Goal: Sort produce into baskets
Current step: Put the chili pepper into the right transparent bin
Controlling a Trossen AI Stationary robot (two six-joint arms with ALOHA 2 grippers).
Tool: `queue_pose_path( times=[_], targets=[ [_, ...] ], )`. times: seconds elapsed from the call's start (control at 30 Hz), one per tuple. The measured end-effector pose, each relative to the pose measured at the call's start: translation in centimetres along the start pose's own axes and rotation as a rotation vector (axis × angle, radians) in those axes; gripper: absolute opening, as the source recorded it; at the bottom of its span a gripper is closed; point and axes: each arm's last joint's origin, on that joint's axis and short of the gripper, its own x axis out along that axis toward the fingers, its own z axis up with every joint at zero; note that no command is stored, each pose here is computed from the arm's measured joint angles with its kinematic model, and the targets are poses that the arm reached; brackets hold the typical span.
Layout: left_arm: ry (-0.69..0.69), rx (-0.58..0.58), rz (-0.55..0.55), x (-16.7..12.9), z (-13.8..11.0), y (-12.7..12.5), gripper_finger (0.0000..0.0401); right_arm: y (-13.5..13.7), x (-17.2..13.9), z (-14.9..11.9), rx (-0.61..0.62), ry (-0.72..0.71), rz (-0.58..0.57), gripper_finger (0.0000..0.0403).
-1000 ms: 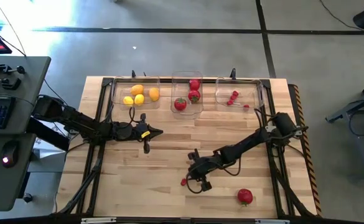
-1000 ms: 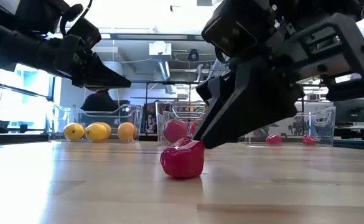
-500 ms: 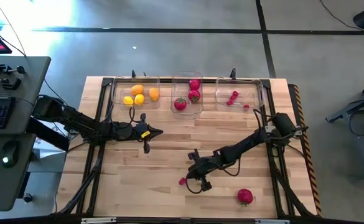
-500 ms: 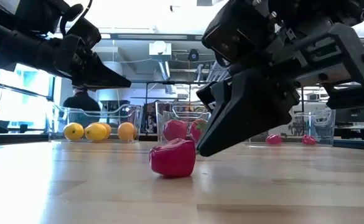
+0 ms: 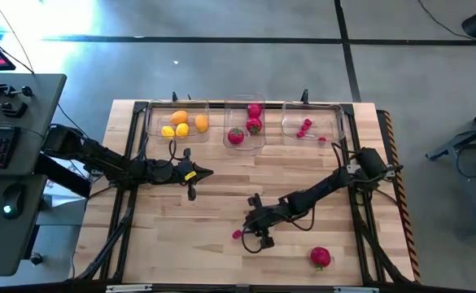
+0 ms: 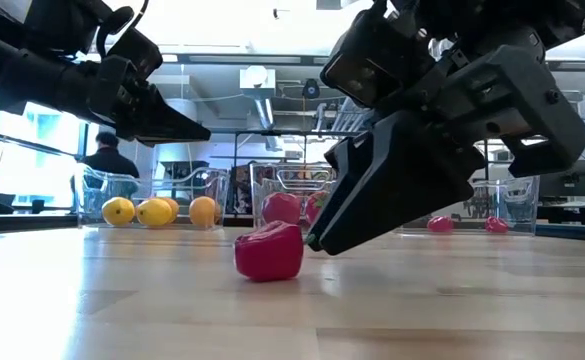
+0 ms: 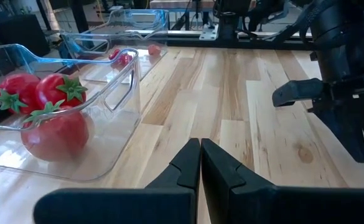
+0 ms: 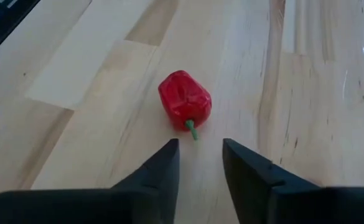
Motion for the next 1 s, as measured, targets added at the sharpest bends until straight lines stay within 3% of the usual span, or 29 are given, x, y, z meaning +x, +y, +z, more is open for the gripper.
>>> queue_pose_path(
  times=[0.27, 0.7, 1.0],
  targets=[
    [0.0, 0.0, 0.0, 0.0, 0.0, 0.0, 0.0, -0.3, 0.0, 0.23, 0.008, -0.018, 0.024, 0.0129],
    [0.0, 0.0, 0.0, 0.0, 0.01, 0.0, 0.0, -0.47, 0.84, -0.29, -0.008, -0.022, 0.035, 0.0007],
    [0.0, 0.0, 0.002, 0.0, 0.01, 0.0, 0.0, -0.5, 0.27, 0.18, -0.01, -0.031, 0.018, 0.0002]
  ],
)
